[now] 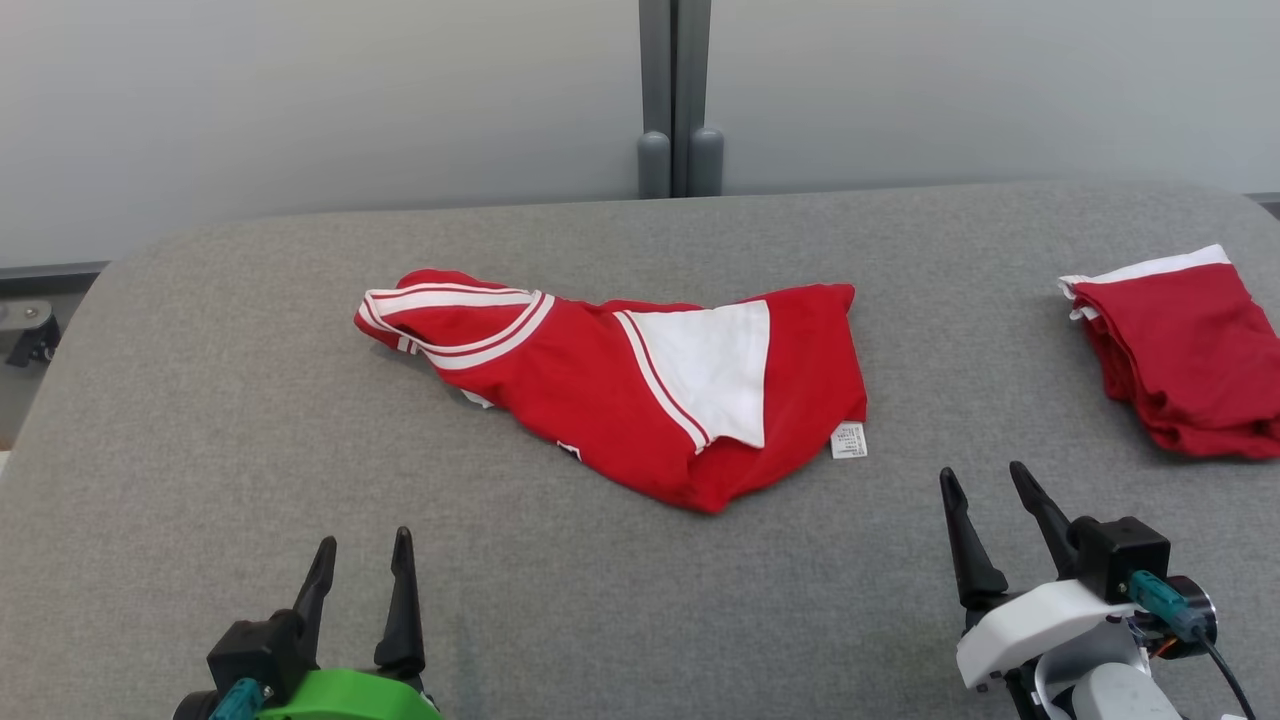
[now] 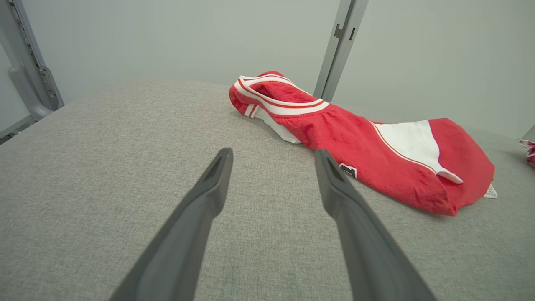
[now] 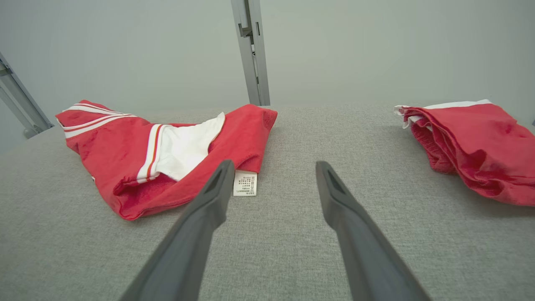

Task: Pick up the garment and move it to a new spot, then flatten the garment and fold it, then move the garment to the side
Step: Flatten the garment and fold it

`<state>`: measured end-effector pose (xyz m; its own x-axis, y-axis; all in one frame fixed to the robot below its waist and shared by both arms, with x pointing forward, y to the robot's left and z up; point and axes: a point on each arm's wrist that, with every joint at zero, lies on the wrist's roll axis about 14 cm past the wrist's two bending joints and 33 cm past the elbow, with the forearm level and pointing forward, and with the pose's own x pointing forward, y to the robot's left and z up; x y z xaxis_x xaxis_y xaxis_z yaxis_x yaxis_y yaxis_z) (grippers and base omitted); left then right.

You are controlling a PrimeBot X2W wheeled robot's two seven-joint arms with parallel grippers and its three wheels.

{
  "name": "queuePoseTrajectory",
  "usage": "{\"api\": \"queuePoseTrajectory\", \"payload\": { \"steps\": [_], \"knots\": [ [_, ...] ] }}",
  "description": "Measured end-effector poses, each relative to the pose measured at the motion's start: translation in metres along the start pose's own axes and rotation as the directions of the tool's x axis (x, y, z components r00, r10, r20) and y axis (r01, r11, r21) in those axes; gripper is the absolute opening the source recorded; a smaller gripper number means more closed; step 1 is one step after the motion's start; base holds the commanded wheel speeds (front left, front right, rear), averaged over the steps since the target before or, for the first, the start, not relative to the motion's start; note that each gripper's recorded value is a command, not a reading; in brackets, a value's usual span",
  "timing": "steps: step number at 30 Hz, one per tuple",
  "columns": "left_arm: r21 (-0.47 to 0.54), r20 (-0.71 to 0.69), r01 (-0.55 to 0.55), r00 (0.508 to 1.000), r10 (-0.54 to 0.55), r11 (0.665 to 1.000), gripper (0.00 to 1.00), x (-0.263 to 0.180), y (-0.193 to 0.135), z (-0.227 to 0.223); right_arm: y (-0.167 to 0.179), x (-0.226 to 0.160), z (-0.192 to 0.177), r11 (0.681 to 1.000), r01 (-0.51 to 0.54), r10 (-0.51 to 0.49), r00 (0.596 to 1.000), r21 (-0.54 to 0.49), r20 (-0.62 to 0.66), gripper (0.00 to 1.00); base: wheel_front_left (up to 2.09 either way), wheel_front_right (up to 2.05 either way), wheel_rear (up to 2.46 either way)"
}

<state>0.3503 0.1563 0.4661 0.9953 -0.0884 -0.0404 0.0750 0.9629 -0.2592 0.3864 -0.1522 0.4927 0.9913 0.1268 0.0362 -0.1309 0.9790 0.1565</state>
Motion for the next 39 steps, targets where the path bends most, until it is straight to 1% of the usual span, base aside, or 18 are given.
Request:
{"api": "queuePoseTrajectory", "payload": {
  "steps": [22, 25, 32, 39],
  "knots": [
    [0.001, 0.004, -0.017, 1.000, 0.017, 1.000, 1.00, -0.005, 0.007, 0.000, 0.011, 0.002, -0.004, 1.000, -0.031, 0.031, 0.999, 0.003, -0.013, 1.00, 0.00, 0.00, 0.00],
    [0.001, 0.004, -0.019, 1.000, 0.019, 1.000, 1.00, -0.006, 0.007, 0.000, 0.016, 0.006, -0.007, 0.999, -0.049, 0.049, 0.999, -0.011, -0.022, 1.00, 0.00, 0.00, 0.00],
    [0.001, 0.022, -0.038, 0.999, 0.038, 0.999, 1.00, -0.001, 0.013, 0.006, 0.035, 0.043, 0.000, 0.990, -0.117, 0.117, 0.993, -0.073, -0.013, 1.00, 0.00, 0.00, 0.00],
    [0.004, 0.035, -0.070, 0.997, 0.070, 0.998, 1.00, 0.000, 0.024, 0.011, 0.060, 0.098, -0.001, 0.972, -0.191, 0.187, 0.981, -0.140, -0.044, 1.00, 0.00, 0.00, 0.00]
  ]
}}
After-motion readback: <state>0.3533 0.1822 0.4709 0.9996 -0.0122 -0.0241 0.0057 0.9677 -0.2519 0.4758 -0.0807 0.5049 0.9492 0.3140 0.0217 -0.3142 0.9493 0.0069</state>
